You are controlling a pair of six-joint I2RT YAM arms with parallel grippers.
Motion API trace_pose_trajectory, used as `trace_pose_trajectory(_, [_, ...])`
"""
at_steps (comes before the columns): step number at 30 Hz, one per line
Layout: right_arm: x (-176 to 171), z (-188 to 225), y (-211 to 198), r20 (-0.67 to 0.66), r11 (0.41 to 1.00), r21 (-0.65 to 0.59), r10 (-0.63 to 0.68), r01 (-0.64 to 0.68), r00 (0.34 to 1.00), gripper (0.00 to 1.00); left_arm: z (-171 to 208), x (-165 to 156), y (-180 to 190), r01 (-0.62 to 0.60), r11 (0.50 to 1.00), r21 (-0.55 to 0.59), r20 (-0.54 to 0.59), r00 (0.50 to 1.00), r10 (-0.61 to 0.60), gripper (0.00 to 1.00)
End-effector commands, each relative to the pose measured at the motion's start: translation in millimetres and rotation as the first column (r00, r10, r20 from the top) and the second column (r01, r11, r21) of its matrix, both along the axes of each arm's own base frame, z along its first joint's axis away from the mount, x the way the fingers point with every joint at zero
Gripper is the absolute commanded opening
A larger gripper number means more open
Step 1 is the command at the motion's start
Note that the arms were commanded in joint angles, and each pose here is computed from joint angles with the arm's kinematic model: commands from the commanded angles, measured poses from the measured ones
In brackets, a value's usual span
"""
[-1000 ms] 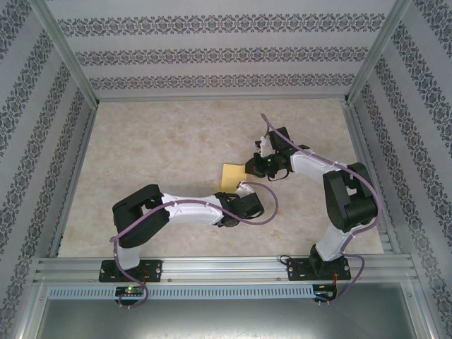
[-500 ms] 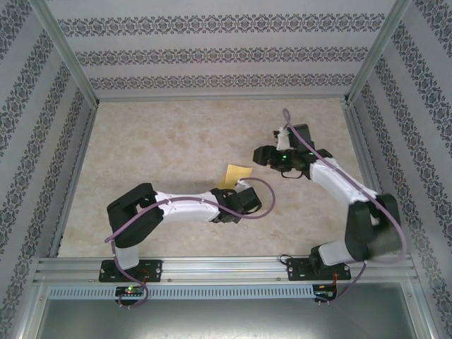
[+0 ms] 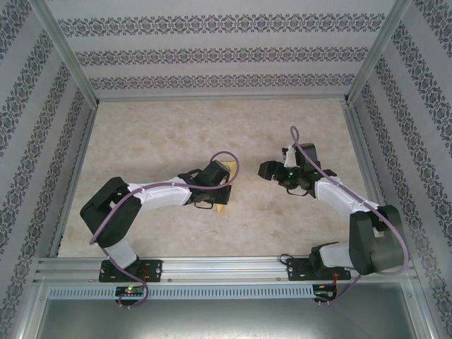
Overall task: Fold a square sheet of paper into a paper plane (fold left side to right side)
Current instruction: Fold the wing for the fifth time at the center of the table.
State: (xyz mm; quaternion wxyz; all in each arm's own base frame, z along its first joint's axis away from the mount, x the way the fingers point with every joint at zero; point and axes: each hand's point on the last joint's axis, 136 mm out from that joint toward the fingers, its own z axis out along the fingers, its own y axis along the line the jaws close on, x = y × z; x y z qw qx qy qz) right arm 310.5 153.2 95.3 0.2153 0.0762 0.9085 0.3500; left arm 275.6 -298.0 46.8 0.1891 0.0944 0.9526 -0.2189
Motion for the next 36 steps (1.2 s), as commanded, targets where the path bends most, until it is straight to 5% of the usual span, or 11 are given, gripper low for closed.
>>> trace_pose_trajectory(1, [12, 12, 26, 0.047, 0.995, 0.092, 0.028, -0.032, 0.999, 0.81, 19, 3, -18, -0.019, 0.977, -0.211, -0.038, 0.999, 0.011, 0.03])
trace_pose_trajectory(20, [51, 4, 110, -0.002, 0.961, 0.268, 0.070, -0.067, 0.998, 0.98, 21, 11, -7, -0.131, 0.865, -0.485, -0.153, 0.986, 0.064, 0.02])
trace_pose_trajectory(36, [60, -27, 156, -0.106, 0.969, 0.226, 0.127, -0.101, 0.986, 0.94, 12, 8, 5, -0.167, 0.828, -0.535, -0.181, 0.980, 0.081, 0.02])
